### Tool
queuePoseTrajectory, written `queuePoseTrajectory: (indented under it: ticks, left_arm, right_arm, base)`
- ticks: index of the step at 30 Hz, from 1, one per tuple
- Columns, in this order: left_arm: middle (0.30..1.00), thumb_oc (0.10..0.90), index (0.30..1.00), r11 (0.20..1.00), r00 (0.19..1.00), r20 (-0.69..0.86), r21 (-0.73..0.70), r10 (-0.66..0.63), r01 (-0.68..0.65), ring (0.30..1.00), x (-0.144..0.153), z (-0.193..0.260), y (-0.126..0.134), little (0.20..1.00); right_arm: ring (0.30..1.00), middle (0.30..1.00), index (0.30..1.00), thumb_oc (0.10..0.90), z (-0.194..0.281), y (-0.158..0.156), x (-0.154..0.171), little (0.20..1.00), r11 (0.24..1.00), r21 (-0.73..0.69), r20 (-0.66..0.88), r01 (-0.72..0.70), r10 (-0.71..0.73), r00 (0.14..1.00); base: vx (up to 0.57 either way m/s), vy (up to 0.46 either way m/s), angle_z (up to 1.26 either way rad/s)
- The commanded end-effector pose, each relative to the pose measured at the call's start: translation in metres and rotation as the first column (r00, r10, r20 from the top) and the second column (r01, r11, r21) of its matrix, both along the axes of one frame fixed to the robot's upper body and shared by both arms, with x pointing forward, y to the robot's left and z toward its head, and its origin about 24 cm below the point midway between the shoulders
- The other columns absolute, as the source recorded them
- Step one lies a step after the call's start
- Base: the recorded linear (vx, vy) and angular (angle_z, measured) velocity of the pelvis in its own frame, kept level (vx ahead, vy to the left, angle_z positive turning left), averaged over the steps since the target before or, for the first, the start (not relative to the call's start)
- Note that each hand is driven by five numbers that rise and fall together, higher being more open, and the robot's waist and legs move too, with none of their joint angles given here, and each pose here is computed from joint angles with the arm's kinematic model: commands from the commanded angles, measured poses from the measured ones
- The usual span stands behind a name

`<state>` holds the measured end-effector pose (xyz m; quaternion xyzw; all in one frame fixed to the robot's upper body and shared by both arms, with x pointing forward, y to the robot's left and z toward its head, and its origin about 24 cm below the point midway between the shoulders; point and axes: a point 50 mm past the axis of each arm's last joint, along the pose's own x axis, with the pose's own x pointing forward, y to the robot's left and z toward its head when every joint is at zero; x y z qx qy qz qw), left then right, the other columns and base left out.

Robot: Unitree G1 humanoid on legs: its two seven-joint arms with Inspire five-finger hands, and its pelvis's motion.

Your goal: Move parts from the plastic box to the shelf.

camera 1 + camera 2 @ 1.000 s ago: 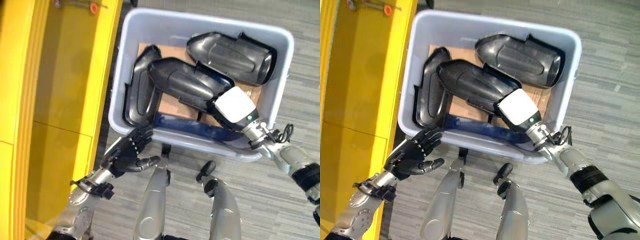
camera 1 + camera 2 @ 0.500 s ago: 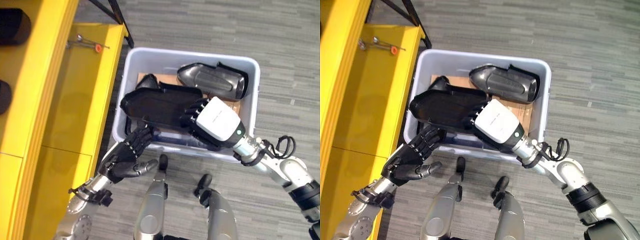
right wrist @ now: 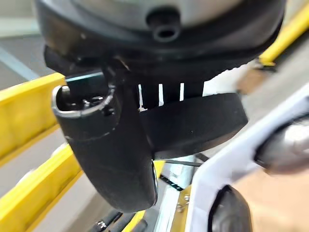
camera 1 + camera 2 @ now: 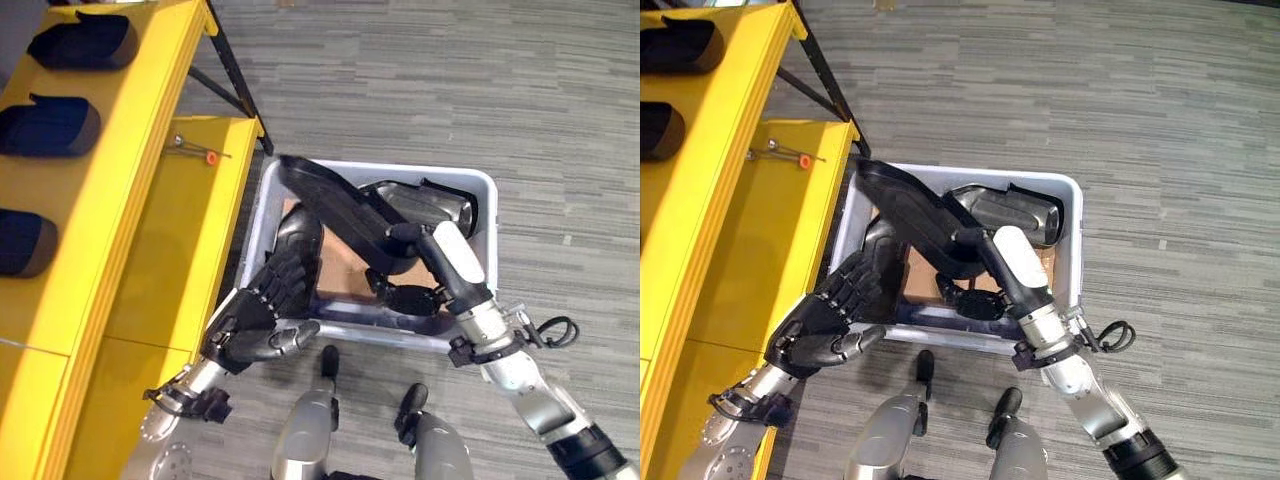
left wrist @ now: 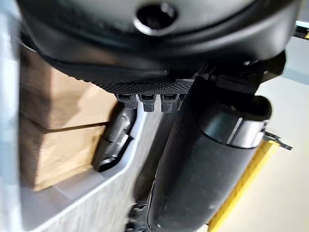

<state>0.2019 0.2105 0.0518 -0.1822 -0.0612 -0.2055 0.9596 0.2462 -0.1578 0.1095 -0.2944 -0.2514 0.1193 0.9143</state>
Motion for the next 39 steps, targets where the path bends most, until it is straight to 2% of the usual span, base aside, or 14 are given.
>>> queuePoseTrajectory:
  ticks: [1,2,3,5,8,10,13,19,24,28,30,33,36,39]
  left_arm:
    - [1.0,0.9,1.0,0.997,0.995,0.075,-0.009,0.072,-0.072,1.0,-0.012,0.011,0.01,1.0]
    - [1.0,0.9,1.0,0.994,0.993,0.039,-0.011,0.112,-0.112,1.0,-0.018,0.005,0.016,1.0]
    - [1.0,0.9,1.0,0.994,0.993,0.038,-0.011,0.112,-0.112,1.0,-0.018,0.005,0.016,1.0]
    - [1.0,0.9,1.0,0.988,0.989,-0.007,-0.039,0.148,-0.148,1.0,-0.025,-0.003,0.023,1.0]
    - [1.0,0.9,1.0,0.984,0.986,-0.069,-0.085,0.153,-0.158,1.0,-0.029,-0.015,0.02,1.0]
    - [1.0,0.9,1.0,0.985,0.996,-0.07,-0.156,0.064,-0.074,1.0,-0.023,-0.02,0.009,1.0]
    - [1.0,0.9,1.0,0.965,0.999,-0.029,-0.261,0.024,-0.031,1.0,-0.015,-0.018,0.0,1.0]
    - [1.0,0.9,1.0,0.98,0.999,0.007,-0.197,0.04,-0.037,1.0,0.004,-0.009,-0.012,1.0]
    - [1.0,0.9,1.0,0.998,1.0,0.009,-0.066,-0.01,0.011,1.0,0.005,-0.004,-0.012,1.0]
    - [1.0,0.9,1.0,0.984,1.0,-0.021,-0.18,-0.022,0.018,1.0,-0.001,-0.003,-0.006,1.0]
    - [1.0,0.9,1.0,0.992,0.999,-0.032,-0.117,-0.041,0.037,1.0,-0.001,-0.007,-0.009,1.0]
    - [1.0,0.9,1.0,0.989,0.998,-0.035,-0.14,-0.061,0.055,1.0,0.0,-0.009,-0.013,1.0]
    - [1.0,0.9,1.0,0.989,0.994,-0.01,-0.103,-0.112,0.11,1.0,0.005,-0.008,-0.017,1.0]
    - [1.0,0.9,1.0,0.983,0.993,0.011,-0.142,-0.119,0.12,1.0,0.009,-0.003,-0.02,1.0]
  right_arm:
    - [0.3,0.3,0.3,0.4,0.031,0.013,-0.009,0.3,0.965,0.194,0.101,-0.174,0.157,0.982]
    - [0.3,0.3,0.3,0.4,0.02,0.012,-0.013,0.3,0.939,0.293,0.026,-0.179,0.18,0.983]
    - [0.3,0.3,0.3,0.4,0.02,0.012,-0.013,0.3,0.939,0.293,0.025,-0.179,0.18,0.983]
    - [0.3,0.3,0.3,0.4,0.009,0.012,-0.013,0.3,0.893,0.42,-0.083,-0.165,0.218,0.972]
    - [0.3,0.3,0.3,0.4,0.0,0.027,-0.009,0.3,0.855,0.487,-0.15,-0.176,0.28,0.948]
    - [0.3,0.3,0.3,0.4,0.005,0.033,-0.01,0.3,0.869,0.459,-0.132,-0.185,0.273,0.953]
    - [0.3,0.3,0.3,0.4,0.012,0.03,-0.01,0.3,0.875,0.438,-0.1,-0.204,0.273,0.957]
    - [0.3,0.3,0.3,0.4,0.023,0.029,-0.001,0.3,0.868,0.425,-0.054,-0.257,0.308,0.95]
    - [0.3,0.3,0.3,0.4,0.027,0.026,0.003,0.3,0.854,0.475,-0.067,-0.212,0.275,0.959]
    - [0.3,0.3,0.3,0.4,0.019,0.025,0.0,0.3,0.838,0.519,-0.133,-0.168,0.273,0.953]
    - [0.3,0.3,0.3,0.4,0.014,0.026,0.0,0.3,0.828,0.542,-0.143,-0.144,0.259,0.955]
    - [0.3,0.3,0.3,0.4,0.01,0.022,0.0,0.3,0.816,0.564,-0.15,-0.13,0.256,0.955]
    - [0.3,0.3,0.3,0.4,0.008,0.018,-0.005,0.3,0.818,0.564,-0.132,-0.115,0.227,0.965]
    - [0.3,0.3,0.3,0.4,0.009,0.01,-0.008,0.3,0.814,0.569,-0.117,-0.113,0.216,0.969]
  base:
    - [0.04,-0.126,0.05]
    - [0.03,-0.118,0.04]
    - [0.03,-0.177,0.03]
    - [0.0,-0.155,0.08]
    - [-0.07,-0.117,0.31]
    - [-0.22,-0.068,0.52]
    - [-0.24,0.047,1.73]
    - [-0.19,0.198,0.35]
    - [-0.15,0.348,0.19]
    - [-0.16,0.296,0.44]
    - [-0.15,0.257,0.45]
    - [-0.13,0.162,0.58]
    - [-0.09,0.072,0.73]
    - [0.01,0.027,1.31]
